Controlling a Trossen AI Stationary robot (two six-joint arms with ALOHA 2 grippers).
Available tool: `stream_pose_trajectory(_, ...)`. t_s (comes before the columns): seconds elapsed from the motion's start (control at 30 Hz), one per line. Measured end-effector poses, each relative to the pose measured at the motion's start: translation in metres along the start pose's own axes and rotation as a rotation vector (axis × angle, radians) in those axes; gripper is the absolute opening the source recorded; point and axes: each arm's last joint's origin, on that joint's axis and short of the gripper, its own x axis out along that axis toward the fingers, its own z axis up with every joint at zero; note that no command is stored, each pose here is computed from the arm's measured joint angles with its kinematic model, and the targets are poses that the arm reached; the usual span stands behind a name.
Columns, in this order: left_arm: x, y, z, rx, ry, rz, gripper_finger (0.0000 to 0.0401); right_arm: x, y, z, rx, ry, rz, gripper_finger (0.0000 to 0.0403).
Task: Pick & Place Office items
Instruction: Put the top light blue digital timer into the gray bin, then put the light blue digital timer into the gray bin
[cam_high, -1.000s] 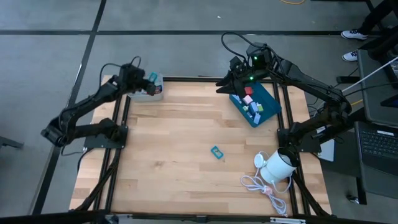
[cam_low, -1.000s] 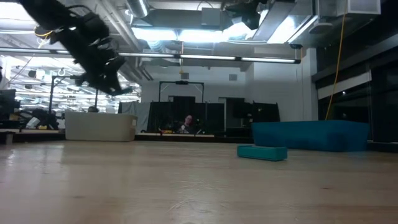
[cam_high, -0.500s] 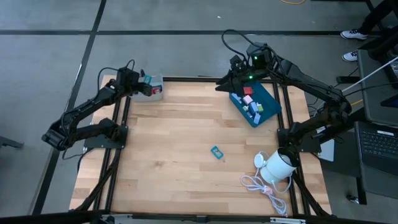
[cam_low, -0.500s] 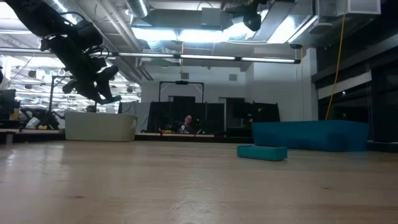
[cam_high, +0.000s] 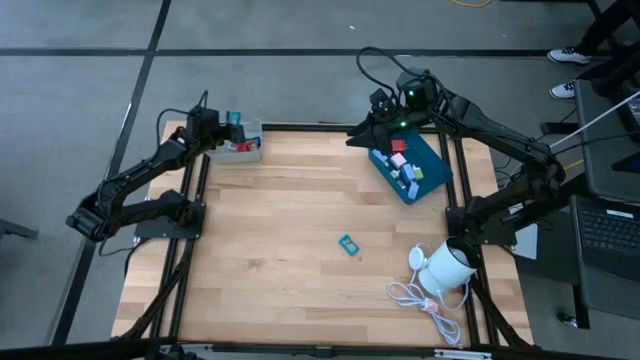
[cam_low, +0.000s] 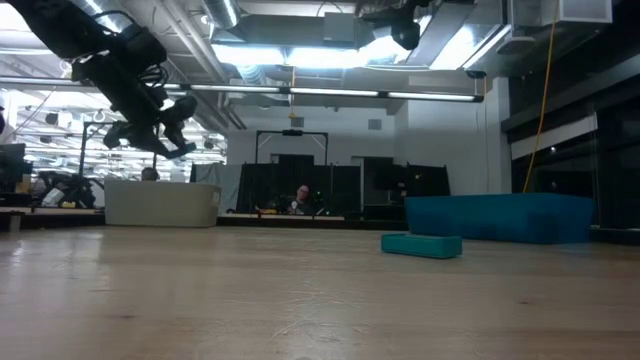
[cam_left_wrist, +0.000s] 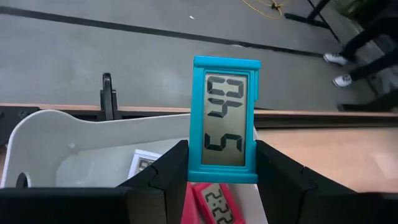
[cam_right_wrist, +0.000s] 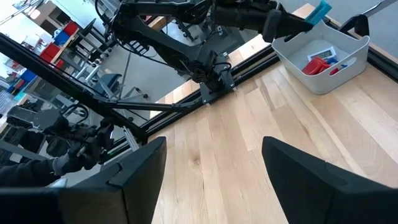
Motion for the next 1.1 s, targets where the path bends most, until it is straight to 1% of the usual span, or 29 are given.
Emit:
stream_pose_trajectory(0.27, 0.0, -0.001, -0.001, -0.04, -0.005, 0.018, 0.0153, 0.0, 0.0, 0.0, -0.004, 0.0, 0.0, 0.0271)
stream_pose_trajectory(0.33, 0.0, -0.001, -0.001, -0.057, -0.007, 0.018, 0.0185, 0.0, 0.0, 0.0, -0.008, 0.001, 0.003, 0.0271)
stream_pose_trajectory(0.43, 0.0, -0.002, -0.001, -0.073, -0.008, 0.014, 0.0247, 0.0, 0.0, 0.0, -0.012, 0.003, 0.006, 0.0271)
stream_pose_trajectory(0.5, 0.0, -0.002, -0.001, -0.081, -0.001, 0.003, 0.0276, 0.0, 0.0, 0.0, -0.018, 0.003, 0.007, 0.0271)
stream_pose_trajectory(0.57, 0.0, -0.002, -0.001, -0.088, 0.005, -0.009, 0.0291, 0.0, 0.0, 0.0, -0.019, 0.003, 0.007, 0.0271)
stream_pose_trajectory(0.67, 0.0, -0.004, -0.001, -0.097, 0.018, -0.045, 0.0296, 0.0, 0.0, 0.0, -0.02, 0.003, 0.007, 0.0271)
stream_pose_trajectory(0.73, -0.001, -0.01, 0.0, -0.054, 0.021, -0.139, 0.0292, 0.0, 0.0, 0.0, -0.026, 0.003, 0.007, 0.0271)
stream_pose_trajectory(0.8, -0.003, -0.022, 0.0, 0.028, 0.032, -0.273, 0.0284, 0.0, 0.0, 0.0, -0.027, 0.002, 0.008, 0.0271)
stream_pose_trajectory(0.87, -0.008, -0.038, -0.004, 0.12, 0.058, -0.379, 0.0276, 0.0, 0.001, 0.001, -0.032, -0.005, 0.01, 0.0271)
stream_pose_trajectory(1.0, -0.022, -0.075, -0.016, 0.309, 0.093, -0.551, 0.0263, 0.0, 0.002, 0.004, -0.055, -0.034, 0.022, 0.0271)
stream_pose_trajectory(1.1, -0.03, -0.102, -0.032, 0.389, 0.147, -0.637, 0.0262, 0.0, 0.004, 0.008, -0.082, -0.072, 0.031, 0.0271)
